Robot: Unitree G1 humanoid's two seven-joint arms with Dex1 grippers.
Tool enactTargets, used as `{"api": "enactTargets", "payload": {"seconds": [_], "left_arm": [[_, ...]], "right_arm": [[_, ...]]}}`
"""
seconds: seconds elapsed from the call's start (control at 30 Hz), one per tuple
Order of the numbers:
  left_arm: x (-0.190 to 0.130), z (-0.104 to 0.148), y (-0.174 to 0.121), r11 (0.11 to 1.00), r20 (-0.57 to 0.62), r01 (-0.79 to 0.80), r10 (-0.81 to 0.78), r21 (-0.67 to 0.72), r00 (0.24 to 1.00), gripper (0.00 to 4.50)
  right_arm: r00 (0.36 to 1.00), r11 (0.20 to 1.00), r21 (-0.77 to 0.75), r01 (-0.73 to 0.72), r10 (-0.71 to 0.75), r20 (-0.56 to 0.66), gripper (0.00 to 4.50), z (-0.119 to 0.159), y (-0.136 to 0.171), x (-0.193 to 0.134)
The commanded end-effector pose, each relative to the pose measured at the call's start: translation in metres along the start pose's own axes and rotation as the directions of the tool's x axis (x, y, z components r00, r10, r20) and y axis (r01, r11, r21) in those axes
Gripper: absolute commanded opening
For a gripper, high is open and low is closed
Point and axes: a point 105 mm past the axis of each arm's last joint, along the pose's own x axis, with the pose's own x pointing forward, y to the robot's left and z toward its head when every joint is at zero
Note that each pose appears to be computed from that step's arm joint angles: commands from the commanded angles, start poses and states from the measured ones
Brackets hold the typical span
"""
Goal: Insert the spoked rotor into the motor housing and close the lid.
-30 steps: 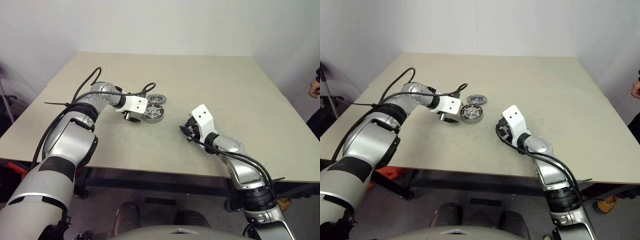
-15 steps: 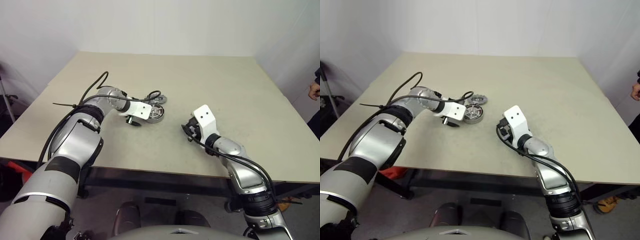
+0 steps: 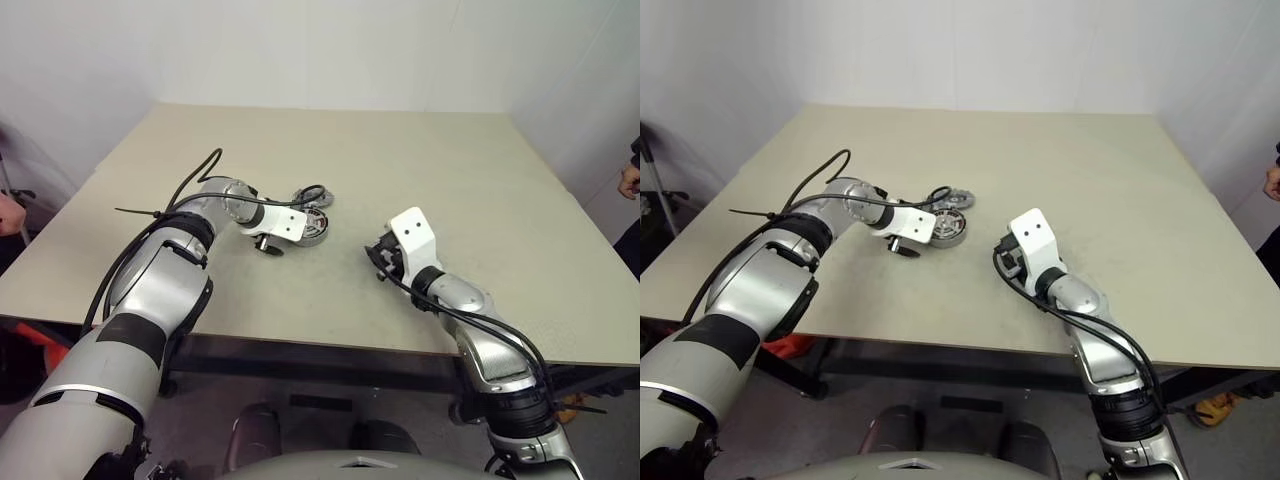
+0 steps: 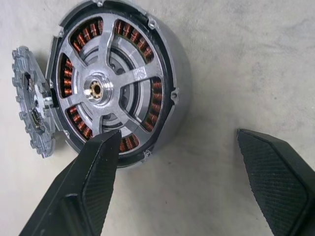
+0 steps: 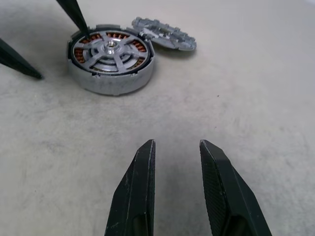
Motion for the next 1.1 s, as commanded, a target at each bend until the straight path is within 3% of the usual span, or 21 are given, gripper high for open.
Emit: {"api": "enactTargets", "payload": {"seconds": [0.03,0.47,0.57,1.1], "left_arm": [[-0.005,-0.002,0.006,1.0,-0.017,-0.022,0.022,0.001,1.0,3.98],[-0.004,-0.007,-0.001,0.999,-0.03,0.023,-0.024,-0.039,0.999,3.98],[-0.004,-0.005,0.001,0.998,-0.019,0.015,-0.017,-0.06,1.0,3.12],[-0.021,-0.007,0.007,0.996,-0.048,0.081,-0.082,-0.023,0.995,3.12]], "right_arm": [[0.997,0.999,-0.007,0.037,-0.037,0.069,1.5,0.019,-0.008,-0.006],[0.993,0.998,-0.011,0.057,-0.056,0.102,1.5,0.028,-0.01,-0.004],[0.992,0.998,-0.009,0.063,-0.062,0.111,1.5,0.03,-0.009,-0.004],[0.985,0.997,0.027,0.076,-0.079,0.151,1.5,0.039,0.008,-0.006]]}}
